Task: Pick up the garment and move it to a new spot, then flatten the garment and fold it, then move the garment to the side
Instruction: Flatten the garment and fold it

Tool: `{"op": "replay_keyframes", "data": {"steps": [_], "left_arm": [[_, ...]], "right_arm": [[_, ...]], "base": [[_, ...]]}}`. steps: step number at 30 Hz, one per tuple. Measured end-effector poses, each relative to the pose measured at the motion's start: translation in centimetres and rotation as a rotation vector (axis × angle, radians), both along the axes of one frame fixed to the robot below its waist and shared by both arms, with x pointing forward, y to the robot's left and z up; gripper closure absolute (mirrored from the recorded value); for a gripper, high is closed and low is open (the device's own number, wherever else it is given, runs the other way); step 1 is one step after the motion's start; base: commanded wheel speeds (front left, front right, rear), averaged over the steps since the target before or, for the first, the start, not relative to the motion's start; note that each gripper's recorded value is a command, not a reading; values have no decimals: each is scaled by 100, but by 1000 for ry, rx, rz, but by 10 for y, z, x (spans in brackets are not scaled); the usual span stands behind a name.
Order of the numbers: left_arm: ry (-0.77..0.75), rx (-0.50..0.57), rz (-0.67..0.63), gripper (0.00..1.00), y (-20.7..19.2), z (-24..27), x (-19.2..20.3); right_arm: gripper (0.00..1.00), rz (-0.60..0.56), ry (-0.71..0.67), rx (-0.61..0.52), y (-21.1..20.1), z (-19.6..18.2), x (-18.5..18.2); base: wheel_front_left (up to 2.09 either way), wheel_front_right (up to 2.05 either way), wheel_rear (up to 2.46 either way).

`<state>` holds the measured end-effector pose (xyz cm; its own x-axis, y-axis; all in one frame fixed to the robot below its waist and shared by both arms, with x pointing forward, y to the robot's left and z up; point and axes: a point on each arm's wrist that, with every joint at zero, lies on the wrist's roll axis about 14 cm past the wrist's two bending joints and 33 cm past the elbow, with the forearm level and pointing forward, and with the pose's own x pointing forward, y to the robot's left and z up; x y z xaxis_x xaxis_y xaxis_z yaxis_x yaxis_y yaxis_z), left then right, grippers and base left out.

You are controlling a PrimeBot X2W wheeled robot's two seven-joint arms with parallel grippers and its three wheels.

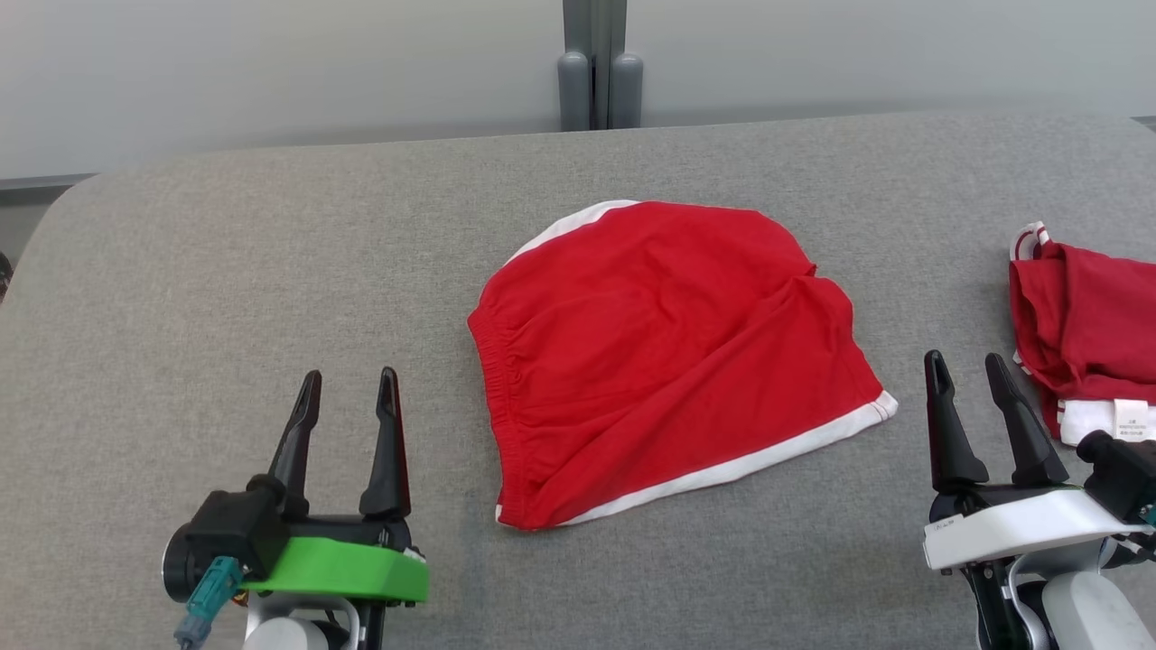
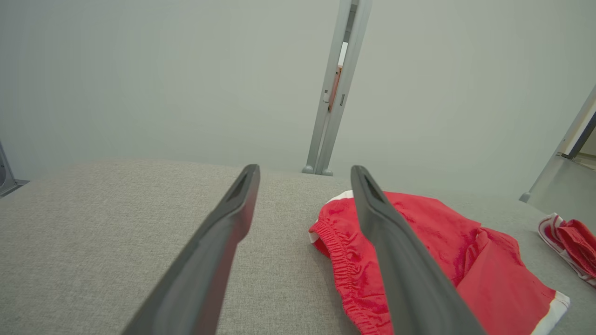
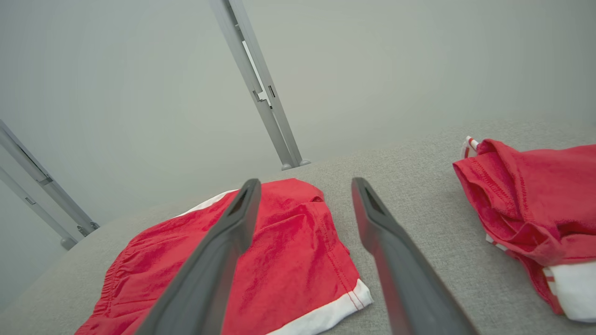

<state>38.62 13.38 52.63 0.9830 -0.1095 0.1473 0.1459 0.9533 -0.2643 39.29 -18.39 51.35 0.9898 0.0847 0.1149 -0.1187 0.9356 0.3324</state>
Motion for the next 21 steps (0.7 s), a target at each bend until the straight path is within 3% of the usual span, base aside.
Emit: {"op": "replay_keyframes", "data": {"steps": [10,21], "left_arm": [[47,-1,-45,0,-15,-15,-4],[286,186,-297,0,-64,-104,-29]], "right_arm": [[0,-23,1,-10,-2,-1,-4],[0,-102,27,3,-24,-10,-4]], "base": [[0,0,0],[0,0,0]]}}
